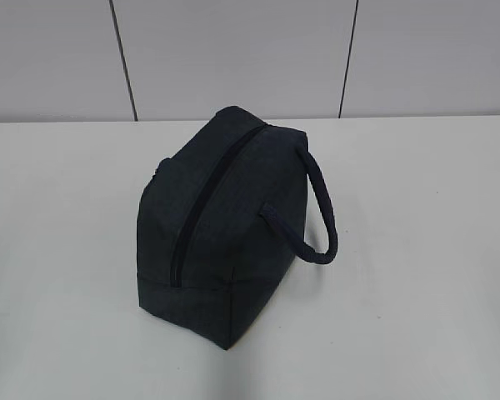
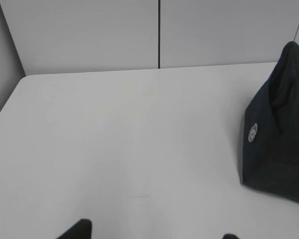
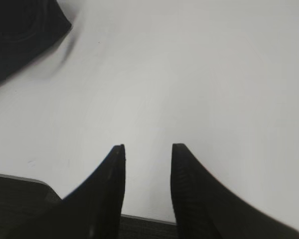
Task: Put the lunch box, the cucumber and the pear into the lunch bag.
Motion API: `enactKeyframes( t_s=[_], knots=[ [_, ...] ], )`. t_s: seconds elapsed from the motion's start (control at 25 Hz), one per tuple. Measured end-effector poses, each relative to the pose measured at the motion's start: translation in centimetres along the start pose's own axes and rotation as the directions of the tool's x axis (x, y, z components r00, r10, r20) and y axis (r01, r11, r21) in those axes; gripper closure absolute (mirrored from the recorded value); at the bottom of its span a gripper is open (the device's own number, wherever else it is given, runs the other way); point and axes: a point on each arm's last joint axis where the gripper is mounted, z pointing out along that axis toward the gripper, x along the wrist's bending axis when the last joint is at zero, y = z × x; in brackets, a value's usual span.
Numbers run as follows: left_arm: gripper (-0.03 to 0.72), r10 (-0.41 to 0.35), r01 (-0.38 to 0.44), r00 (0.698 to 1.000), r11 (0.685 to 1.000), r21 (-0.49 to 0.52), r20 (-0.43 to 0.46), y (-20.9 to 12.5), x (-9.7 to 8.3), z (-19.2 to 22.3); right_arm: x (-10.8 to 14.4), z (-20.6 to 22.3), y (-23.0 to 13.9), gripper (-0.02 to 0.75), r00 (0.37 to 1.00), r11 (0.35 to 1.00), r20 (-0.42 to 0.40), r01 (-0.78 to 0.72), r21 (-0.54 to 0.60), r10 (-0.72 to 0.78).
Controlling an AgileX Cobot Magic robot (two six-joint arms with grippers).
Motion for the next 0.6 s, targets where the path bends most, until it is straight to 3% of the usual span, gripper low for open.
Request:
enactKeyframes(
  t_s=[0.2, 0.6],
  knots=[
    [0.237, -0.006, 0.006, 1.0, 1.0, 0.0, -0.011, 0.0, -0.02, 0.01, 0.07, -0.03, -0.01, 0.487, 0.998, 0.999, 0.053, -0.032, 0.004, 0.032],
    [0.237, -0.006, 0.006, 1.0, 1.0, 0.0, -0.012, 0.0, -0.01, 0.01, 0.07, -0.03, -0.01, 0.489, 0.998, 0.999, 0.052, -0.032, 0.004, 0.032]
  ],
)
